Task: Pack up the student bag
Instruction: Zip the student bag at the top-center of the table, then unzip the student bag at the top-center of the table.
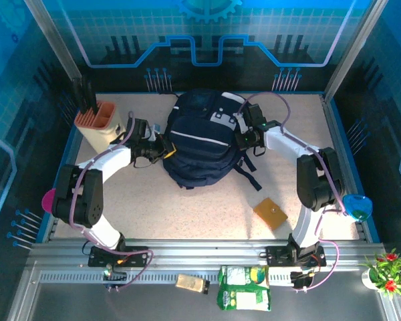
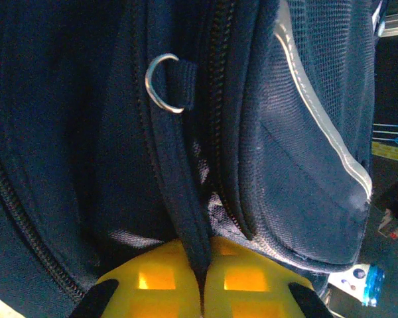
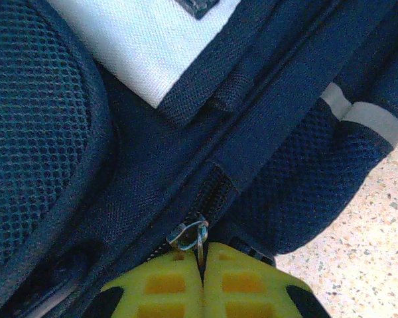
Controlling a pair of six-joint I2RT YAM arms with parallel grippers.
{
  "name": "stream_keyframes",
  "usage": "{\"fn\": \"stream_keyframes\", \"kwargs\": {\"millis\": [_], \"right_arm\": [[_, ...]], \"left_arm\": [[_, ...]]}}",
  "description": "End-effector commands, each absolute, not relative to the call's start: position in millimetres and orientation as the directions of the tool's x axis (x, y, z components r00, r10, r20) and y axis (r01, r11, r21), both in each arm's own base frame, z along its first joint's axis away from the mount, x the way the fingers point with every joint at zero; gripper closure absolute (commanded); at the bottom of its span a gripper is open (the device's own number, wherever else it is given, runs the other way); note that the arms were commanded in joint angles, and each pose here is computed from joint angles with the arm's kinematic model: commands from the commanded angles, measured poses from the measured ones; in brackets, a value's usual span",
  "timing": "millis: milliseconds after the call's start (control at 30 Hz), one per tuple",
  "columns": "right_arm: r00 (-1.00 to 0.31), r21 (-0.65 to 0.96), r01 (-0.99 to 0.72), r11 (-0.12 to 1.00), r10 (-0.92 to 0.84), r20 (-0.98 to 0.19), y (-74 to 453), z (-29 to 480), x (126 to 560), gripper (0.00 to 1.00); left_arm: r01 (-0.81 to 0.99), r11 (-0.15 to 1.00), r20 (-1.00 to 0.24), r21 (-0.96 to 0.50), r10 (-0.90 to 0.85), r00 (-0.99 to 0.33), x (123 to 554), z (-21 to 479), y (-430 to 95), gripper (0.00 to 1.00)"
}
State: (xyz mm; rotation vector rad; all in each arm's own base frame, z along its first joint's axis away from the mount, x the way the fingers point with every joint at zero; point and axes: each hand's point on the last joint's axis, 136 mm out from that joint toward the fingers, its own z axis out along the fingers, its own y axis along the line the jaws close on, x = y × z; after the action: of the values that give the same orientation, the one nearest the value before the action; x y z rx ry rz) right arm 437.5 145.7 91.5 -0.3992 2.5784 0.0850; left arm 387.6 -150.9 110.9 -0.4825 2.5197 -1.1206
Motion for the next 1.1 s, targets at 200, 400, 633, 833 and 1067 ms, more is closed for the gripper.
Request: {"fn": "stream_keyframes", "kwargs": {"millis": [200,400,633,833,1067], "right_arm": [[-0.834,0.105,-0.214,0.971,-0.126,-0.537,136.0,121.9,427.7,0.67],[-0.816,0.361,-0.284,0.888,-0.027,-0.578,171.7,155.7,396.7,0.4],[-0.831,0.521,-0.279,0.807,0.069,-0.552,210.9,161.3,408.4,0.31],[-0.854,0.524,-0.179,0.833,0.134,-0.503,209.9,140.3,435.3,0.26],[-0.91,0.623,-0.231,0.747,0.061,-0.411,241.7,121.6,429.9,0.23]], "left_arm": [[-0.137,0.554,-0.135,-0.821,-0.421,-0.897,388.8,123.8,-159.5,1.0],[-0.152,0.54,-0.134,-0.828,-0.454,-0.881,390.6,127.4,-157.3,1.0],[-0.168,0.535,-0.136,-0.828,-0.482,-0.866,390.0,128.3,-154.9,1.0],[-0.178,0.524,-0.128,-0.833,-0.495,-0.859,388.3,127.1,-154.4,1.0],[-0.184,0.495,-0.109,-0.849,-0.505,-0.856,389.6,127.7,-157.9,1.0]]}}
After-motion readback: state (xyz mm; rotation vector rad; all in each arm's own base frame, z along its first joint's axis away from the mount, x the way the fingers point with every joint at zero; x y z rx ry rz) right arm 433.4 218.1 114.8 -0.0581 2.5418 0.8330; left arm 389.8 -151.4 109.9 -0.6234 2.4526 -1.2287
